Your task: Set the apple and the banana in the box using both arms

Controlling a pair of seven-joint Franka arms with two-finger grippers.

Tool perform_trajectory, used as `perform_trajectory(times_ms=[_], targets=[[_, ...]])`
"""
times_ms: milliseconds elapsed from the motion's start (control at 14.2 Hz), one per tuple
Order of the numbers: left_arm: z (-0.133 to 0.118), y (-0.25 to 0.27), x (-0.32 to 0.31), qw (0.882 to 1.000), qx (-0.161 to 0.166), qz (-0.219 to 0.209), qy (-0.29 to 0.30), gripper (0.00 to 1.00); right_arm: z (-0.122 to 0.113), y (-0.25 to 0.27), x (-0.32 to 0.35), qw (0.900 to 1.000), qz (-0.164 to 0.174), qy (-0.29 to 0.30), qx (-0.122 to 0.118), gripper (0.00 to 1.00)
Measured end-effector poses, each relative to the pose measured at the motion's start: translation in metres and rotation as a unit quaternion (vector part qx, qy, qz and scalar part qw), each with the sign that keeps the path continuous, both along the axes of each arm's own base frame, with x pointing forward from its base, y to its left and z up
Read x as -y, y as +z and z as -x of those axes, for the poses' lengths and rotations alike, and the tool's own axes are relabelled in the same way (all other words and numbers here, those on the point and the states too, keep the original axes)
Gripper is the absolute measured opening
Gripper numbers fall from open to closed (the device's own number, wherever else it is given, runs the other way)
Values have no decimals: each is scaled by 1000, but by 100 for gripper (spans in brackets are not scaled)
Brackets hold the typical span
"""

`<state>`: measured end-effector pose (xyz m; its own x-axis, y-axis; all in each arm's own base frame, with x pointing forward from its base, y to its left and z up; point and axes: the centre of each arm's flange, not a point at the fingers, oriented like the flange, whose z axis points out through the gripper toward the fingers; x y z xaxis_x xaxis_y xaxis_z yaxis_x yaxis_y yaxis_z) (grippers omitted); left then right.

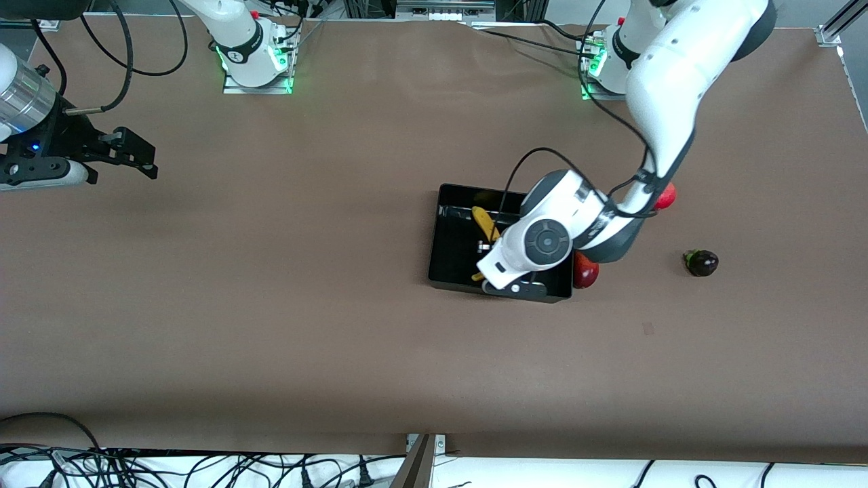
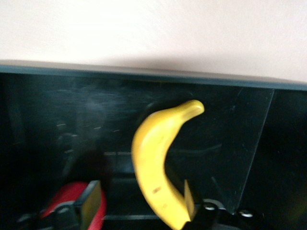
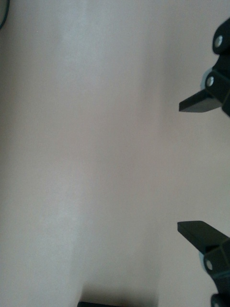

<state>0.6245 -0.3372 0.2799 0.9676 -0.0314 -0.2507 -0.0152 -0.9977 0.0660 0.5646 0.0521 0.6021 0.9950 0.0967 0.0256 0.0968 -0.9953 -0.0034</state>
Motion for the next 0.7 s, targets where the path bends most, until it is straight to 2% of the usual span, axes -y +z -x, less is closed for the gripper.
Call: perform_trajectory(times_ms=[70, 141, 422, 563, 704], targets=[[-6, 32, -16, 1000, 6, -10, 6, 96, 0, 0, 1, 1000, 0, -1, 0, 100], [-10, 69, -35, 1000, 16, -19, 12, 100, 0, 0, 1, 1000, 0, -1, 0, 100], [-17, 191, -146, 998, 53, -37, -21, 100, 0, 0, 2, 1000, 0, -2, 0, 100], [-18, 223, -198, 997, 65, -40, -32, 100, 0, 0, 2, 1000, 0, -2, 0, 100], [-14, 246, -235, 996, 77, -49, -9, 100, 0, 0, 2, 1000, 0, -2, 0, 100]])
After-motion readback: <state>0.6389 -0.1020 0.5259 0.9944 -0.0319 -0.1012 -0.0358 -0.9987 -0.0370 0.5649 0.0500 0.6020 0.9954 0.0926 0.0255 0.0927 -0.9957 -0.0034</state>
